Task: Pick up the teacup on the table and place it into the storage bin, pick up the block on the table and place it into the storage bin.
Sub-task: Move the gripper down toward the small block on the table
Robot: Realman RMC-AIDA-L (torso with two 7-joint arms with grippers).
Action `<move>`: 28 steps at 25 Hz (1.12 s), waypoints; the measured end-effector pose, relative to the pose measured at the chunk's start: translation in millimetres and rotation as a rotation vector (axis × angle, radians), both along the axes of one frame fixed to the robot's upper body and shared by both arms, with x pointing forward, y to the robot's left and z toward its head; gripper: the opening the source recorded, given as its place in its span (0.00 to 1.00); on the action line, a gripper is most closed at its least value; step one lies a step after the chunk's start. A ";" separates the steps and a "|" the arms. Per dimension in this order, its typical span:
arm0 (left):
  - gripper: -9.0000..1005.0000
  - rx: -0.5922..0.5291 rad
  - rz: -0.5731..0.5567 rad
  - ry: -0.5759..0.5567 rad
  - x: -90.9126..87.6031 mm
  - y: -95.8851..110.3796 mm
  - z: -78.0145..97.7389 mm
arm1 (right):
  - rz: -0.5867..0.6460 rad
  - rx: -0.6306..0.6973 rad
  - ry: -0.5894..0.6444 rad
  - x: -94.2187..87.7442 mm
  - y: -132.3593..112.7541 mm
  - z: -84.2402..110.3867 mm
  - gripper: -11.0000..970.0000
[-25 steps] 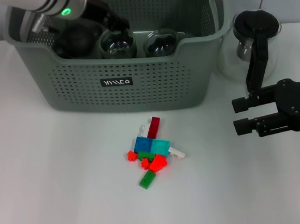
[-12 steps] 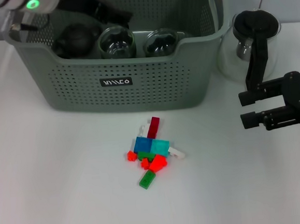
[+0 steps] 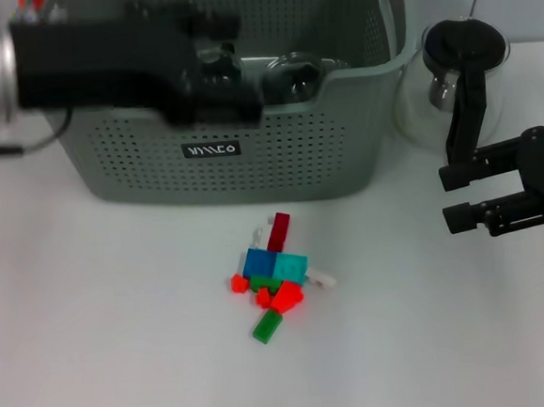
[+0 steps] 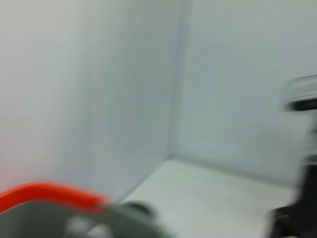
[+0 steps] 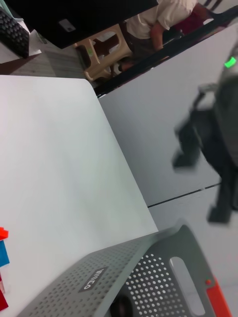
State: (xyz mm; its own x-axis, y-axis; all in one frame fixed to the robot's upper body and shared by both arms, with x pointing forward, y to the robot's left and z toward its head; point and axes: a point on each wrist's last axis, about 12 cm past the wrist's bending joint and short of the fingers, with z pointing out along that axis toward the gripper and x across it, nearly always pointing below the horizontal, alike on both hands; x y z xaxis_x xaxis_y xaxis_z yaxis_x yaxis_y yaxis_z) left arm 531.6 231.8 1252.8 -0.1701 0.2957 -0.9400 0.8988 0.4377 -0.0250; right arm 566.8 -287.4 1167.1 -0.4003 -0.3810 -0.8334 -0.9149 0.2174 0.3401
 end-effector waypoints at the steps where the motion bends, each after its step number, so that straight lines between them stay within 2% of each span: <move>1: 0.88 -0.028 -0.038 0.000 -5.4 3.7 -5.0 | 0.004 -0.002 0.000 0.3 0.7 0.2 0.71; 6: 0.88 -0.169 -0.166 0.010 -20.9 24.0 -43.1 | 0.034 -0.029 0.002 3.0 7.3 1.1 0.71; 9: 0.88 -0.223 -0.194 0.012 -27.6 34.1 -67.6 | 0.060 -0.060 0.010 6.3 15.7 1.4 0.71; 15: 0.88 -0.212 -0.192 0.007 -41.2 44.4 -102.6 | 0.126 -0.139 0.026 18.6 43.7 8.2 0.71; 21: 0.88 -0.126 -0.193 0.055 -46.3 46.4 -124.6 | 0.174 -0.291 0.027 34.0 83.8 17.3 0.71; 28: 0.88 -0.126 -0.186 0.017 -52.1 51.7 -137.5 | 0.216 -0.500 0.006 43.5 132.0 33.3 0.71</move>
